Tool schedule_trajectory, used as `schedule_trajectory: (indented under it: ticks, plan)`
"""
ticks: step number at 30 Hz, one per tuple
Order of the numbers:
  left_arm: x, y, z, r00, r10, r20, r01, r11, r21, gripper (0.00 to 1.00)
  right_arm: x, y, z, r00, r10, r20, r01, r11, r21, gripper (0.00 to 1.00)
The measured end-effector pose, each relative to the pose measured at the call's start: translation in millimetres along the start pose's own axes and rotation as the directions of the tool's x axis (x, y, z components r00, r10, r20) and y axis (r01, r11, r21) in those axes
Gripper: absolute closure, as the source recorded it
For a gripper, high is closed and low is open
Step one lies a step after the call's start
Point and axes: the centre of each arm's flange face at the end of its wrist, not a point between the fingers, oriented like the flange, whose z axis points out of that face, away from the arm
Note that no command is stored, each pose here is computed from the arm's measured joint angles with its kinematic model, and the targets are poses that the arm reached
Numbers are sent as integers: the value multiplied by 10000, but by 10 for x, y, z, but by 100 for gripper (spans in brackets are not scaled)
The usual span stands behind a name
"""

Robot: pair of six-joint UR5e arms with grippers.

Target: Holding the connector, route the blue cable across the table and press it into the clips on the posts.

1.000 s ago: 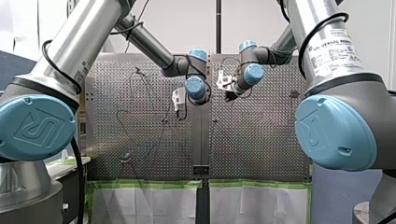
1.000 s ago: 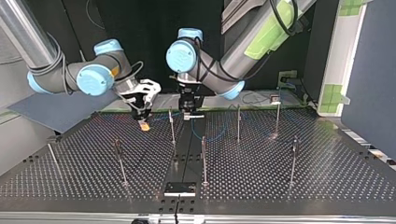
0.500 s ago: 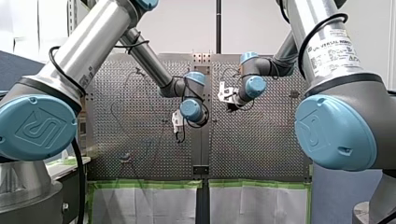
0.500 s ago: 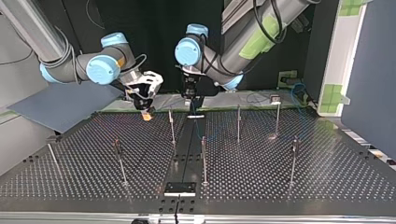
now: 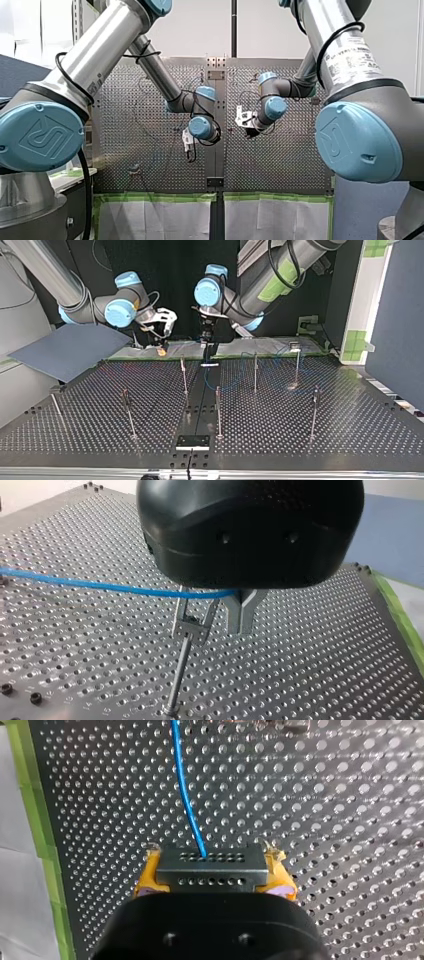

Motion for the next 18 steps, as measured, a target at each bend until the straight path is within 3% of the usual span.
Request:
schedule_trajectory:
  ticks: [9,18]
  plan:
    - [-106,-92,157,9988,-418,242,406,9981,474,100,89,106,75,9992,88,-387,-83,9999,136,100]
    - [33,-48,408,9988,-421,-238,426,9989,217,100,121,207,137,9980,238,-582,-220,9993,310,100]
